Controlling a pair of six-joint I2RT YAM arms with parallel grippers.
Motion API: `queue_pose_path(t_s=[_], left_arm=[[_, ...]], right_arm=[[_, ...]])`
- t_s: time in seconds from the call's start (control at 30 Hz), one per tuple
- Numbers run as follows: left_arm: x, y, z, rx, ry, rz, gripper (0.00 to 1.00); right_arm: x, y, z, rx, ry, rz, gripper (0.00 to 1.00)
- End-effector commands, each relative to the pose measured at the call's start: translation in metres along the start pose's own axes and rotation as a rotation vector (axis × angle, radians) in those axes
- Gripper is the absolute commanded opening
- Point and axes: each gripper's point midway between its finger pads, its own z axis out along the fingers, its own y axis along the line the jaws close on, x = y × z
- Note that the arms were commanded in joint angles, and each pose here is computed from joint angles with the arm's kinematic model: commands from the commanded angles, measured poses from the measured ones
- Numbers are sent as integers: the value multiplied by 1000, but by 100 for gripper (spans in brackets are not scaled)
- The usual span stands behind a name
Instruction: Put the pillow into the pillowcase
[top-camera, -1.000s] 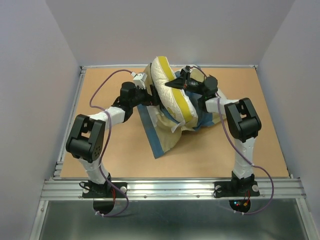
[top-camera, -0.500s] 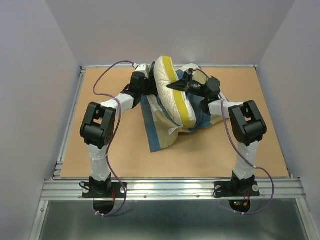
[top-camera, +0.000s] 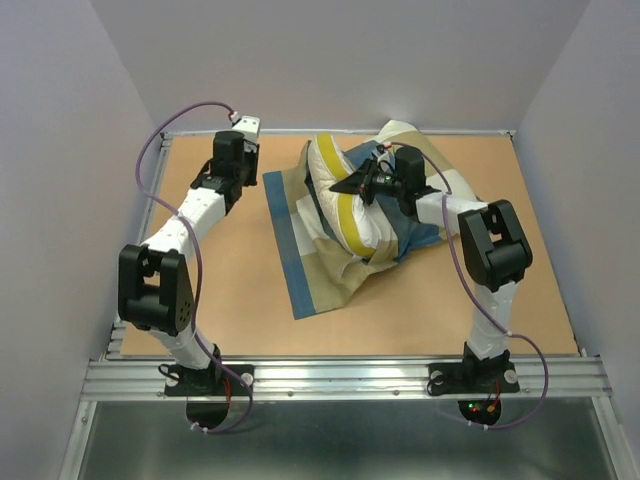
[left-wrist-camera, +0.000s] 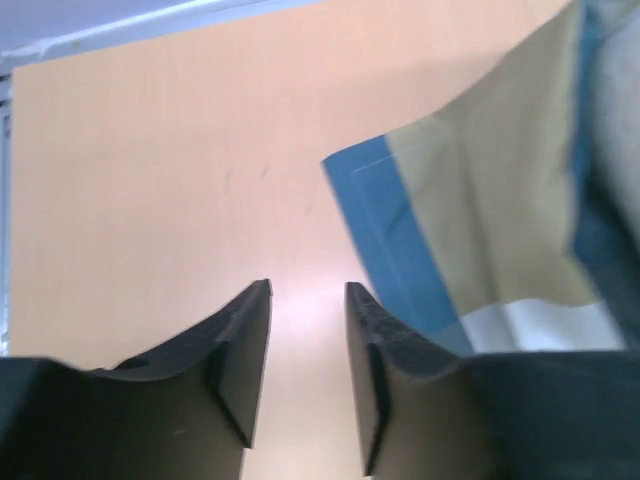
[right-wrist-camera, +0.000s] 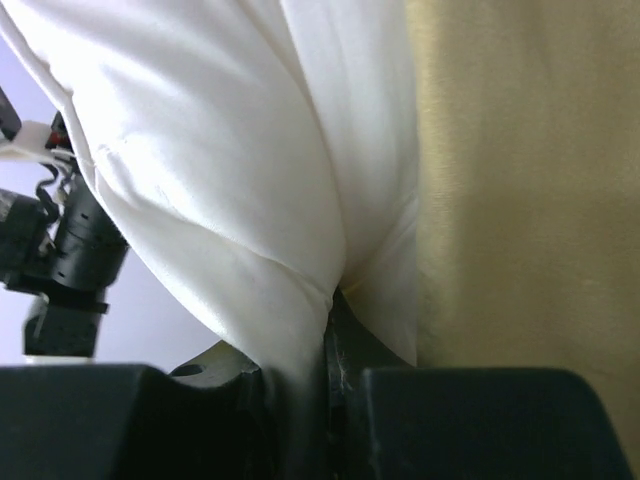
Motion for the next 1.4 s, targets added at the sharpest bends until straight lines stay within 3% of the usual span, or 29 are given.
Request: queue_pose_path(t_s=[0.0, 0.07, 0.1, 0.13, 0.2, 0.3, 0.4, 0.6, 0.93, 1.0, 1.17, 1.37], left_arm=[[27, 22, 11, -2, 143, 32, 36], [20, 3, 13, 154, 133, -26, 52], [15, -21, 8, 267, 112, -54, 68], [8, -39, 4, 337, 59, -60, 74], [1, -67, -4, 436, 20, -89, 81], [2, -107, -2, 524, 9, -143, 83], [14, -141, 13, 564, 36, -180, 84], [1, -177, 25, 618, -15, -220, 85], [2, -187, 61, 561, -53, -261, 88], [5, -173, 75, 459, -55, -268, 88], [27, -113, 103, 133, 6, -150, 75], [27, -70, 101, 35, 10, -71, 53]], right_arm=[[-17, -23, 4, 91, -33, -37, 1], [-14, -21, 4, 83, -18, -32, 1], [-12, -21, 4, 78, -11, -13, 1], [-9, -16, 3, 45, -7, -16, 1], [-4, -6, 0, 7, 17, 19, 1], [-1, 18, -5, -58, 30, 16, 0], [4, 47, -12, -154, 56, 49, 1], [8, 96, -26, -280, 90, 57, 1], [17, 130, -44, -377, 121, 118, 1], [20, 129, -46, -377, 123, 135, 1], [20, 132, -50, -381, 115, 162, 0], [18, 126, -53, -375, 91, 152, 1]])
